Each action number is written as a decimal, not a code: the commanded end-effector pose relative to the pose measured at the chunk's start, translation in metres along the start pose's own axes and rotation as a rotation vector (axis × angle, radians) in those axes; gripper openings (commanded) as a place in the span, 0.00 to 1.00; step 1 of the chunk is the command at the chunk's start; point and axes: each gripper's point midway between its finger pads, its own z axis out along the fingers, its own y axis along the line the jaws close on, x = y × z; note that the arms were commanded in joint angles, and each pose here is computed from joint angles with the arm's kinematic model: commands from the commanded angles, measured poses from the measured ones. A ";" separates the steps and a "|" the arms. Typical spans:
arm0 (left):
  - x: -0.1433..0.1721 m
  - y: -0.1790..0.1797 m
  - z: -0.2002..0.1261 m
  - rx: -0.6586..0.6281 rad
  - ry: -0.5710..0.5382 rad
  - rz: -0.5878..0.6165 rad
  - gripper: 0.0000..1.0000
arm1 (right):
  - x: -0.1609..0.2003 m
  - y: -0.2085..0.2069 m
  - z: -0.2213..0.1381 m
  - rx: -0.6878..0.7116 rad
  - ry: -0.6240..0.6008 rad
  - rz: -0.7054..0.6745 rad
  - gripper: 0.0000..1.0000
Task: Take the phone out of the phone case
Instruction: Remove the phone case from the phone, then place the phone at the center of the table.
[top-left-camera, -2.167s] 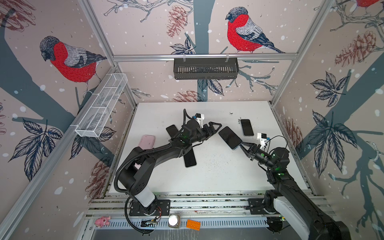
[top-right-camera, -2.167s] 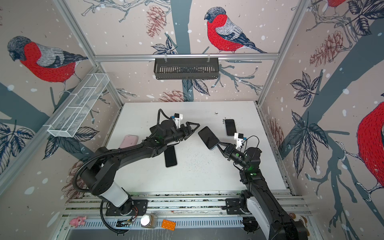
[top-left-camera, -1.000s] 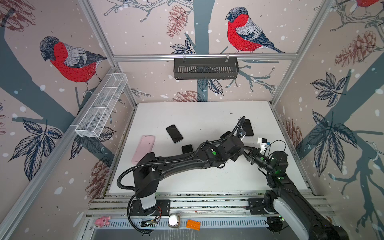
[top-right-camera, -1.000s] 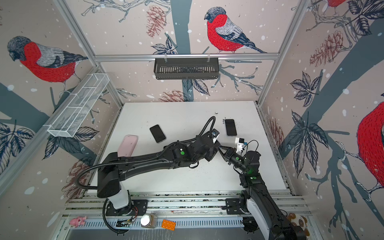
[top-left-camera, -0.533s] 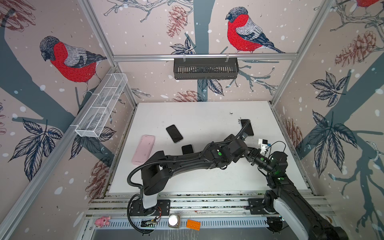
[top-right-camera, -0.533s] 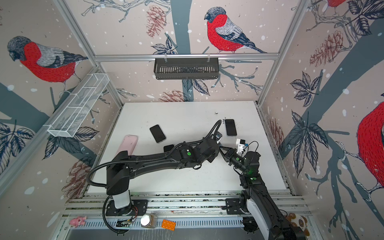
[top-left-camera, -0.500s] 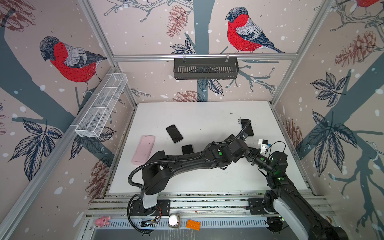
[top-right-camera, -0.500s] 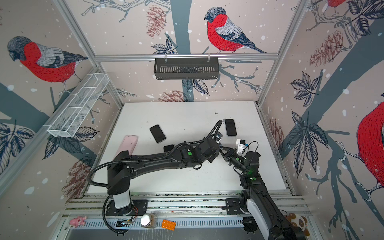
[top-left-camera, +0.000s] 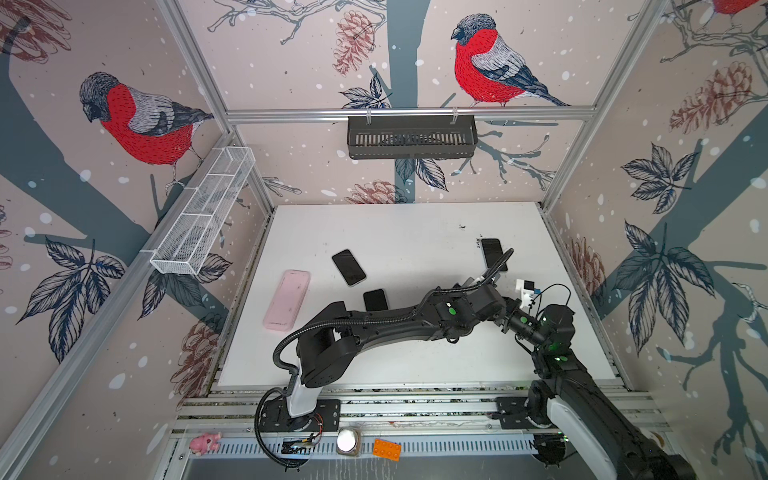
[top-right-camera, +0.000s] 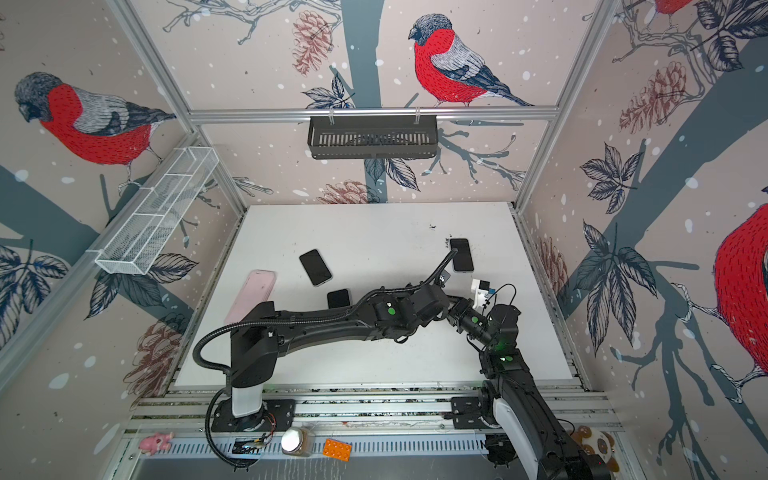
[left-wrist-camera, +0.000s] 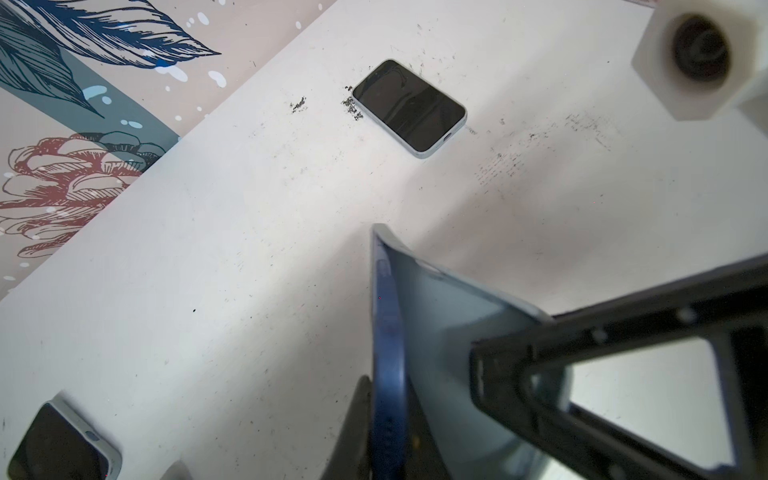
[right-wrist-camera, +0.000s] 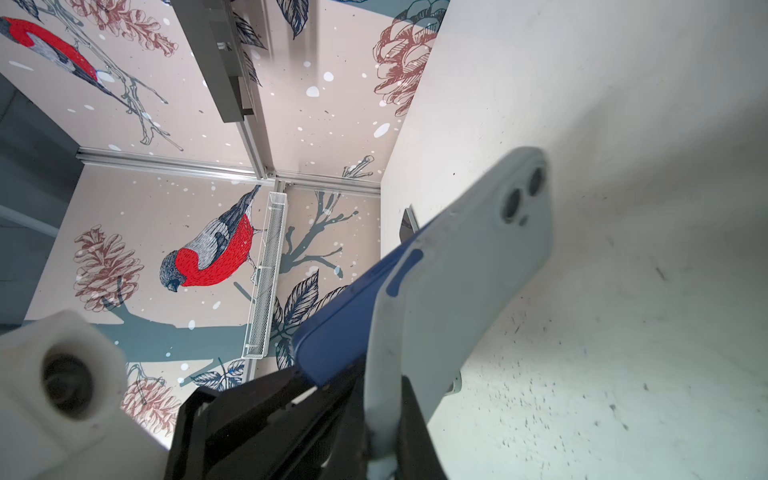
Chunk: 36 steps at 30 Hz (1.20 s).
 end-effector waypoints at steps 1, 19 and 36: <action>-0.013 0.007 -0.011 -0.008 -0.042 -0.003 0.06 | -0.001 0.015 -0.001 -0.055 0.001 -0.064 0.01; -0.031 0.076 -0.087 -0.192 -0.279 0.314 0.00 | 0.001 -0.054 -0.007 0.146 -0.074 0.060 0.01; 0.055 0.089 -0.021 -0.318 -0.159 0.685 0.00 | -0.023 -0.061 -0.007 0.161 -0.290 0.254 0.01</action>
